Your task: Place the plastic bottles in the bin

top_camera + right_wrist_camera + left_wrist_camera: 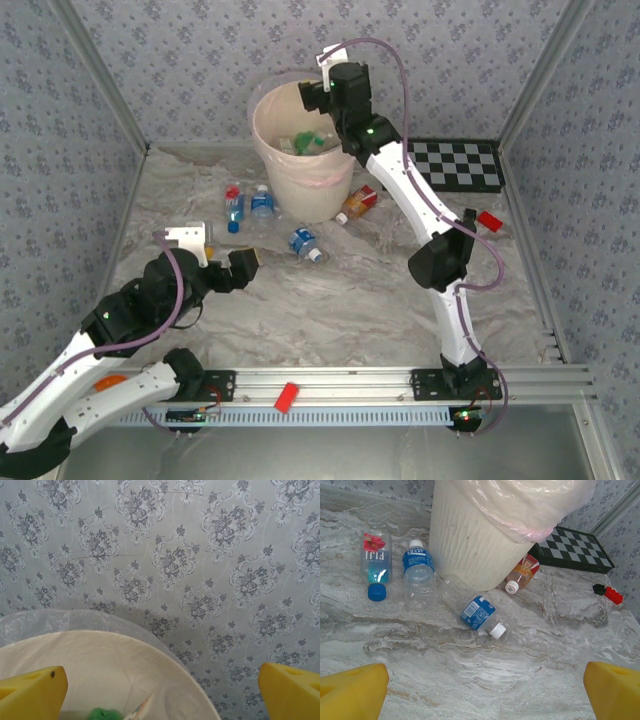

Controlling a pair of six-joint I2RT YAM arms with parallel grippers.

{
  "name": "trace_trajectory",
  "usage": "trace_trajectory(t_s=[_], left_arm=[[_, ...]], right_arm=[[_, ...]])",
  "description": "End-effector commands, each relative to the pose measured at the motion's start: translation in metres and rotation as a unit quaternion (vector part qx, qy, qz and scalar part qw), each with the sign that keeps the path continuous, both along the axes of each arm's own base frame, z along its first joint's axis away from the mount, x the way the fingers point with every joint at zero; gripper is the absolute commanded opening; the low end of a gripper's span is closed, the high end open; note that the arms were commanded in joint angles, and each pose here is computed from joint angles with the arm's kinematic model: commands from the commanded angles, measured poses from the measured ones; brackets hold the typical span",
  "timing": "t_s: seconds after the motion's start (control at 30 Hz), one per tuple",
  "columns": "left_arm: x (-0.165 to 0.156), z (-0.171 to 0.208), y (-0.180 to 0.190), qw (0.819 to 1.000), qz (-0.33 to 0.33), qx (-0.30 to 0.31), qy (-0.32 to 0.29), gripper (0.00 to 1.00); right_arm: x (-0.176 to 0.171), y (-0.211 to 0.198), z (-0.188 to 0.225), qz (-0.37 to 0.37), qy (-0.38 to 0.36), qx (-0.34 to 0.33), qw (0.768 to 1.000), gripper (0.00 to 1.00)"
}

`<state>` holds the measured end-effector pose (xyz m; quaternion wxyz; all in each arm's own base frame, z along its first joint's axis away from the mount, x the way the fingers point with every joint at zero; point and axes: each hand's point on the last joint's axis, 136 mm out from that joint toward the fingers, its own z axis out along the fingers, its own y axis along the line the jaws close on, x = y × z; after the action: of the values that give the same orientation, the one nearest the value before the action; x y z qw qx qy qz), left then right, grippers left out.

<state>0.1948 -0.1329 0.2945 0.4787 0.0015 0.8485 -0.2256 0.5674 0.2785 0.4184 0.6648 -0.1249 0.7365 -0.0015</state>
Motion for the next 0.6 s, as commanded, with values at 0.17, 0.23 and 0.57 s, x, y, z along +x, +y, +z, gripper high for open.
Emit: trace_trajectory(t_s=[0.17, 0.23, 0.57], left_arm=[[-0.001, 0.007, 0.002, 1.000, 0.004, -0.010, -0.006, 1.00], [-0.001, 0.006, 0.002, 1.000, 0.004, -0.010, -0.005, 1.00], [0.001, 0.001, 0.002, 1.000, 0.007, 0.000, -0.002, 1.00]], right_arm=[[-0.013, -0.005, 0.021, -0.011, -0.019, -0.006, 1.000, 0.99], [-0.014, -0.005, 0.021, -0.010, -0.017, -0.007, 1.000, 0.99], [-0.037, -0.016, 0.030, -0.019, -0.001, 0.013, 1.000, 0.99]])
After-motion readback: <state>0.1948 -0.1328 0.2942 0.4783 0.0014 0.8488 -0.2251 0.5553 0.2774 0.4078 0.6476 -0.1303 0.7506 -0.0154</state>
